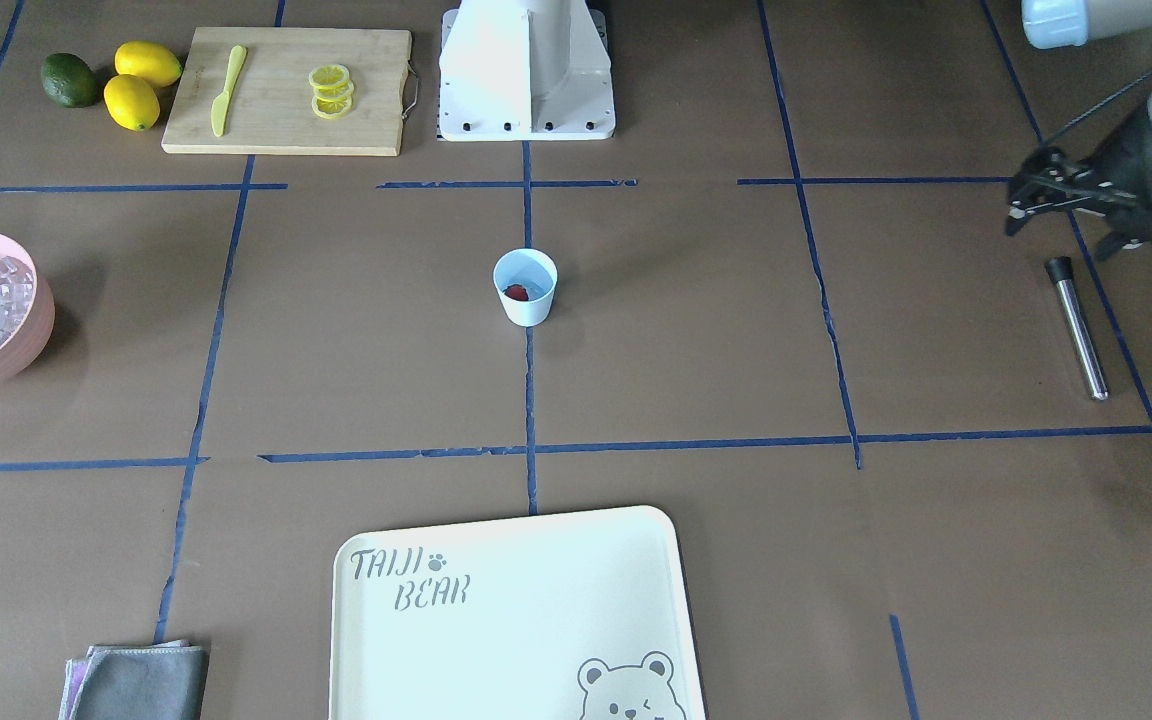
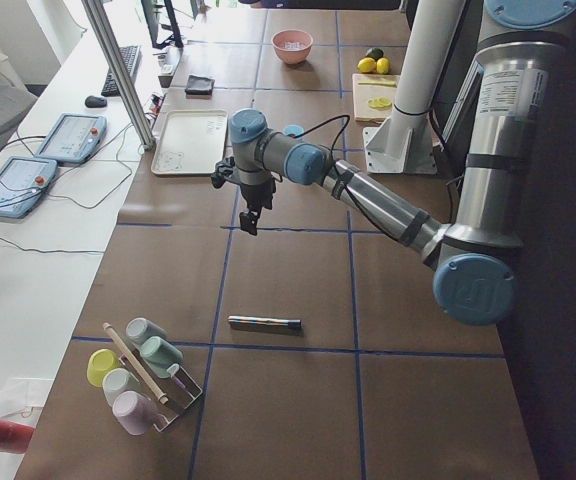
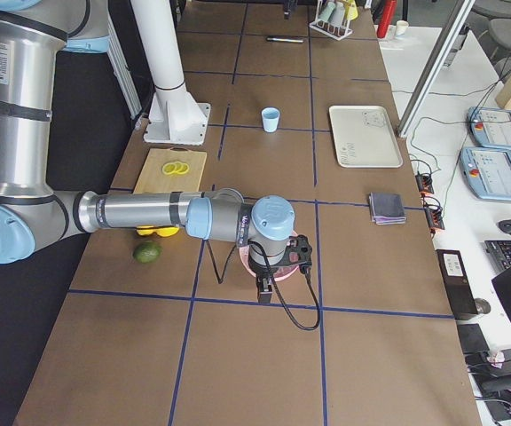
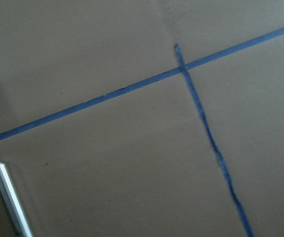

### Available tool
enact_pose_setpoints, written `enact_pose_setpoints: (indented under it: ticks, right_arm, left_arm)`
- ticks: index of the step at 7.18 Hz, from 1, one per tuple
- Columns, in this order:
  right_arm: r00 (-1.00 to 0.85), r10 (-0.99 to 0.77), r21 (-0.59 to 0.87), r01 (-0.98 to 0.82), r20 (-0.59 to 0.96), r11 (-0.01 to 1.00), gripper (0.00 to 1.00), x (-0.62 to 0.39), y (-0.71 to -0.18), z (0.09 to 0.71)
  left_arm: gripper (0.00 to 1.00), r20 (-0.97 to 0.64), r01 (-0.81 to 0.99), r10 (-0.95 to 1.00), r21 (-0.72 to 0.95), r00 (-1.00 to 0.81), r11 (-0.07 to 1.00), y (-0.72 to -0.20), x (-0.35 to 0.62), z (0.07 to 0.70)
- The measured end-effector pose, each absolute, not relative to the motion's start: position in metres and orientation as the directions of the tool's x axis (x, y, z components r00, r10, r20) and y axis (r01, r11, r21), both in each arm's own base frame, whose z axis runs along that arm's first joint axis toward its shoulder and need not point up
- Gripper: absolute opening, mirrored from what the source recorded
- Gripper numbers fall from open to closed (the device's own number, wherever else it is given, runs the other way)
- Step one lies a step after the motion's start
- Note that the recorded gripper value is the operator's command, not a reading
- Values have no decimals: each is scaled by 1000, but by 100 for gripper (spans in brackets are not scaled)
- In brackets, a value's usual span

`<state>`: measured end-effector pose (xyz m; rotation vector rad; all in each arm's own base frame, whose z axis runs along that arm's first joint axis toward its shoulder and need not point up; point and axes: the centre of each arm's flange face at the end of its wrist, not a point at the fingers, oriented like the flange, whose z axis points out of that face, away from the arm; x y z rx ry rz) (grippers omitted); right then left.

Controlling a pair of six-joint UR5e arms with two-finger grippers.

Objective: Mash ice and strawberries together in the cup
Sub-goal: 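Withdraw the left gripper back toward the steel muddler, then lower the left gripper onto the steel muddler and grasp it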

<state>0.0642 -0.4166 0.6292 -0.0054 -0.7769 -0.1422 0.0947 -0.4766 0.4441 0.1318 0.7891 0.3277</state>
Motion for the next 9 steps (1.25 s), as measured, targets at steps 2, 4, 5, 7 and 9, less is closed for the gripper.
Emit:
enact_pose_setpoints:
  ticks: [2, 4, 5, 7, 9]
  right_arm:
    - [704, -126, 48, 130, 699, 990, 100, 64, -416, 629]
    - [704, -127, 49, 130, 699, 990, 100, 64, -416, 628]
    - [704, -127, 49, 130, 699, 990, 100, 64, -416, 628]
    - [704, -126, 48, 130, 699, 990, 100, 64, -415, 629]
    - [704, -125, 47, 130, 699, 990, 100, 64, -415, 629]
  left_arm:
    - [100, -672, -230, 319, 220, 669, 948, -467, 60, 509]
    - [100, -680, -187, 285, 217, 675, 958, -472, 59, 572]
    - [100, -694, -135, 233, 194, 682, 972, -476, 60, 592]
    - [100, -715, -57, 170, 180, 678, 982, -483, 68, 635]
    - [100, -719, -20, 146, 180, 680, 983, -491, 97, 664]
